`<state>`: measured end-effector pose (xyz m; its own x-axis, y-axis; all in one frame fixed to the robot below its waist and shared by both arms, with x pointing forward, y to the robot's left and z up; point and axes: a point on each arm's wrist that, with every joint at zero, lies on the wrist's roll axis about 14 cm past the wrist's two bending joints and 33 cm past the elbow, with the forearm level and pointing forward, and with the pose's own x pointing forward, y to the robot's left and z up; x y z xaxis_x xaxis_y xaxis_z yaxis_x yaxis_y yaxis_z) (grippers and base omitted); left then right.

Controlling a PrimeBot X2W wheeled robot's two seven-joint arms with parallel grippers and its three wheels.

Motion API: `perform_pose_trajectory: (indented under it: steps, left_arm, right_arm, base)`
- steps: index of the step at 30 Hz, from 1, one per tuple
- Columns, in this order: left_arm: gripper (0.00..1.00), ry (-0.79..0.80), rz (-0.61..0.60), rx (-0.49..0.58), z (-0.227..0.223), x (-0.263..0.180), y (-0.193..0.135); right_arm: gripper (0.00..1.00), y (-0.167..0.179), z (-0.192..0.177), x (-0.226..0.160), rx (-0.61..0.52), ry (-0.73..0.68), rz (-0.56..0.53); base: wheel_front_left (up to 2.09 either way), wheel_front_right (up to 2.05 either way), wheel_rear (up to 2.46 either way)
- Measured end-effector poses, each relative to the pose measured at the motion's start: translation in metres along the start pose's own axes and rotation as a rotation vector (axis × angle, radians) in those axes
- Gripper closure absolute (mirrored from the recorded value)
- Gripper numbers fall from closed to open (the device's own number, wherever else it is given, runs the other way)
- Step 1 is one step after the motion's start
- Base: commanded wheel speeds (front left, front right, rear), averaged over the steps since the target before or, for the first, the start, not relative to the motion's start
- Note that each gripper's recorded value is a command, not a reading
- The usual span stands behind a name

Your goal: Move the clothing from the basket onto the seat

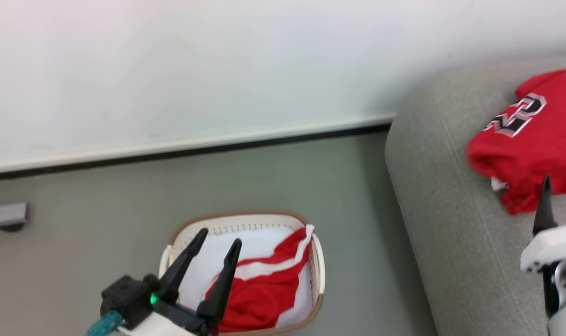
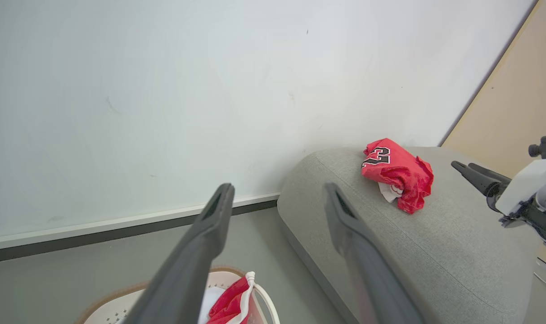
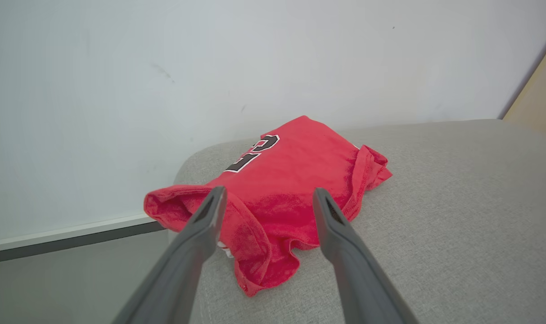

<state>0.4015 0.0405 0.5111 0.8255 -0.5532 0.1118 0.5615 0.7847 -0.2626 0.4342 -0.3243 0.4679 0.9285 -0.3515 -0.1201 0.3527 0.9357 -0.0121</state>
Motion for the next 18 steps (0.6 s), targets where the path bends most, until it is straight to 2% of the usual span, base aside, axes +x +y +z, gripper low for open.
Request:
perform_pose_trajectory:
  steps: [11,18]
  left_arm:
    - [0.0,-0.04,0.143,0.094,0.018,-0.049,0.008]
    - [0.0,-0.062,0.291,0.173,0.028,-0.082,0.035]
  right_arm:
    - [0.0,0.04,0.024,-0.056,0.036,-0.13,0.168]
    - [0.0,0.083,0.037,-0.092,0.073,-0.206,0.323]
  base:
    - [0.0,0.0,0.0]
    - [0.0,0.0,0.0]
